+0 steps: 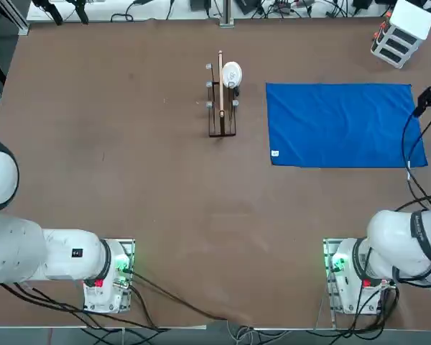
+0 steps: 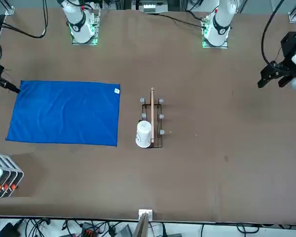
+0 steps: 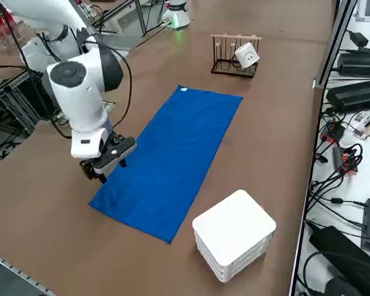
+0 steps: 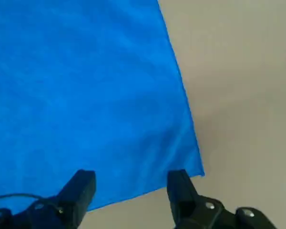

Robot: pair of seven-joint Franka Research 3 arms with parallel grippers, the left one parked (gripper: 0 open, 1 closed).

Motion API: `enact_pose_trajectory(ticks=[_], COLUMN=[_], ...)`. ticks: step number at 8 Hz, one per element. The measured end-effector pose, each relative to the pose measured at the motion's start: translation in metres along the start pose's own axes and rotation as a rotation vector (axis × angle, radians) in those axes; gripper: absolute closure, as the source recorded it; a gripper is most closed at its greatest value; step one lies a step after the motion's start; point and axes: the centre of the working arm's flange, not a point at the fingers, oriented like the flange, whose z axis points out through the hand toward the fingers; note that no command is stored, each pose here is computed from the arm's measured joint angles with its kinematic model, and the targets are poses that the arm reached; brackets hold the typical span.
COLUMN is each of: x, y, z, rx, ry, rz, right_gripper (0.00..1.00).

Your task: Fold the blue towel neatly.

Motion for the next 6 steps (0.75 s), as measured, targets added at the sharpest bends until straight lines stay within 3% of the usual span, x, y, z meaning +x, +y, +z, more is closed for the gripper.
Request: enact_pose_trajectory(ticks=[4,6], x=[-0.023,-0.032], y=[0.055,0.072], z=[0.074,0.099], rx=[0.013,0.018], ry=[-0.029,-0.037], rz=[0.023,0.005], right_gripper=[0.18,0.29])
